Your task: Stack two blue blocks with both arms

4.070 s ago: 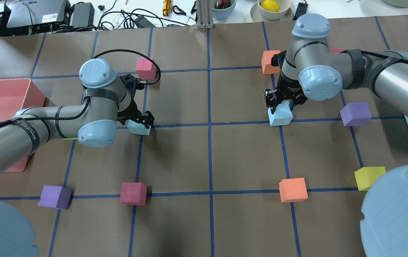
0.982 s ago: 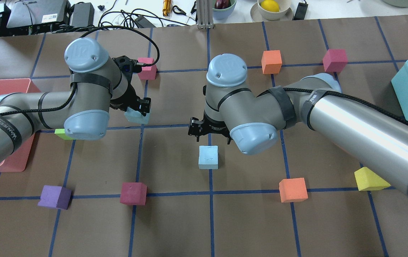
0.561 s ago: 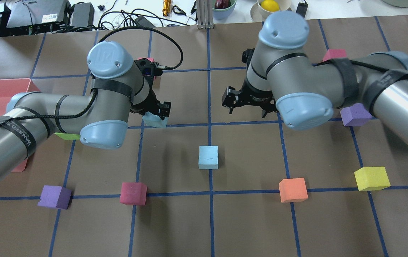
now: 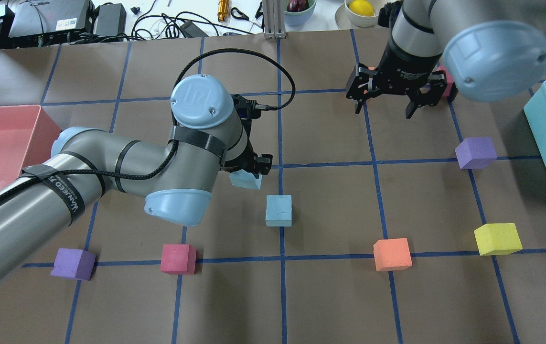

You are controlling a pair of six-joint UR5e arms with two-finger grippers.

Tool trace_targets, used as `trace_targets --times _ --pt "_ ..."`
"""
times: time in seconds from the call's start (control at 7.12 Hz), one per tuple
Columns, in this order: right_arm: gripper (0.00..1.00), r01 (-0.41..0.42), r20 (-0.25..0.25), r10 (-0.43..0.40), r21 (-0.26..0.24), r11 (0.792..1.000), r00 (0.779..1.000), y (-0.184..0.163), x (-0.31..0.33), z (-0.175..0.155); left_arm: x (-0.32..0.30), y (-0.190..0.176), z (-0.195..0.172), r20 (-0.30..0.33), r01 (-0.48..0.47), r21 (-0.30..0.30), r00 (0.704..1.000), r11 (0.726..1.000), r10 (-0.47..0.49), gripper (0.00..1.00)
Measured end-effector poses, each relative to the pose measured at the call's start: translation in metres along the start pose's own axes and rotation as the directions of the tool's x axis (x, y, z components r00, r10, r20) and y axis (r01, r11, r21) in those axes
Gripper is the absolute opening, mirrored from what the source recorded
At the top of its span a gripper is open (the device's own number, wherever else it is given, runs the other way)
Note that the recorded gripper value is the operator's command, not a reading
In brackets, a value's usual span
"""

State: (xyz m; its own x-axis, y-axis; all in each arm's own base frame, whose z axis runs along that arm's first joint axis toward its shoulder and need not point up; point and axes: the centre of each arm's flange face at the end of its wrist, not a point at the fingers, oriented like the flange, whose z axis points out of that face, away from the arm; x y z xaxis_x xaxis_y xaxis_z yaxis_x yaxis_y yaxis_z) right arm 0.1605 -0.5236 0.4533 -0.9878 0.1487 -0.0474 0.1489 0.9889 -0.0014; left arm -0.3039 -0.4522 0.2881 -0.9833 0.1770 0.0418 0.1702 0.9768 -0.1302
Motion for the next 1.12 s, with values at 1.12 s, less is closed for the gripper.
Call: trace_targets --times 1.12 --pt "1.00 -0.016 -0.023 0.017 0.052 0.999 1.000 0.009 0.019 -0.040 0.052 0.032 0.027 -0.002 -0.025 -0.060 1.000 0.998 0.025 0.00"
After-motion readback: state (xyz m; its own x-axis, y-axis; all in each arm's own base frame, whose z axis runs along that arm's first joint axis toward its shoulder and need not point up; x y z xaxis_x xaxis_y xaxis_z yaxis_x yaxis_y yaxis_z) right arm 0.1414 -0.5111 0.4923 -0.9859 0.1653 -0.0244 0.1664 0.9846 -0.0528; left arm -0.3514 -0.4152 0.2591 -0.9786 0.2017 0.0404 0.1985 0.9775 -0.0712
